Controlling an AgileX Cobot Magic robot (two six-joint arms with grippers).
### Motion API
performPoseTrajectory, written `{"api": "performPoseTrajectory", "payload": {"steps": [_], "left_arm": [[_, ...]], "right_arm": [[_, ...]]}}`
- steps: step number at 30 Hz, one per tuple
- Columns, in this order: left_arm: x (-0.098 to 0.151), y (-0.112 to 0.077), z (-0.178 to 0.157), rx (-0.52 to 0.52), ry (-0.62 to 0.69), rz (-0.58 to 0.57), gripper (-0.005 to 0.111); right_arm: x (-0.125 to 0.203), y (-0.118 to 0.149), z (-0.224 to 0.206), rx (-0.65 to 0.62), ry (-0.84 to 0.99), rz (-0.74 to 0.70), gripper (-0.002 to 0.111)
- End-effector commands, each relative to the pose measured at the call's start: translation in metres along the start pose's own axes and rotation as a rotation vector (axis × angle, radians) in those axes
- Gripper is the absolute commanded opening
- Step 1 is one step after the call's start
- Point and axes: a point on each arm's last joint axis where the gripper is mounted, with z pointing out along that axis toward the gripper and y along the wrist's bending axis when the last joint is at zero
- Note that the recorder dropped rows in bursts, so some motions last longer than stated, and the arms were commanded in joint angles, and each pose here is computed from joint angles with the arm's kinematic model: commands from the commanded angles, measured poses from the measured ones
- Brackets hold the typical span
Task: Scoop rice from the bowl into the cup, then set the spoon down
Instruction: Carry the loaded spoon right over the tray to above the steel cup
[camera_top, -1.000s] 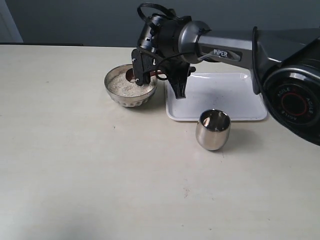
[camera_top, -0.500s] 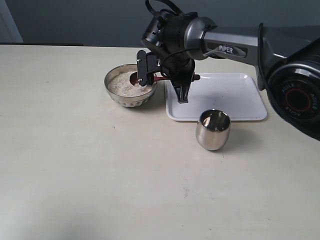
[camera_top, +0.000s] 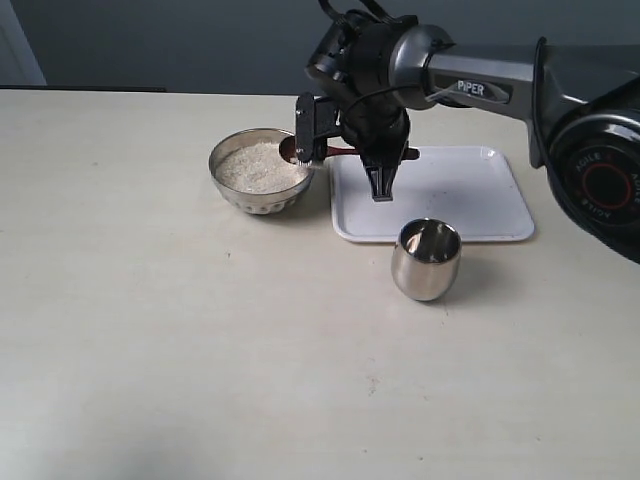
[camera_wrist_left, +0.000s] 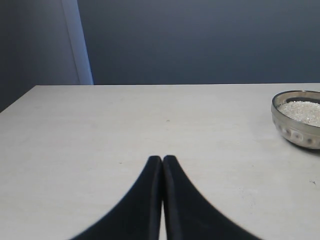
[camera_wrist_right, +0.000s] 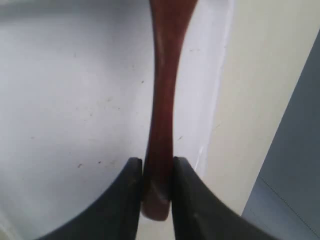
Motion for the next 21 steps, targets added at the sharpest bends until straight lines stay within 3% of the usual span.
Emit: {"api": "performPoseTrajectory", "payload": {"steps": [1, 21], "left_arm": [[0.001, 0.000, 0.000, 0.008, 0.001, -0.002, 0.001], [0.001, 0.000, 0.000, 0.008, 0.001, -0.002, 0.001]], "right_arm": [[0.013, -0.005, 0.000, -0.025, 0.034, 0.021, 0.000], [0.048, -0.014, -0.019, -0.155, 0.042, 0.111, 0.000]]}}
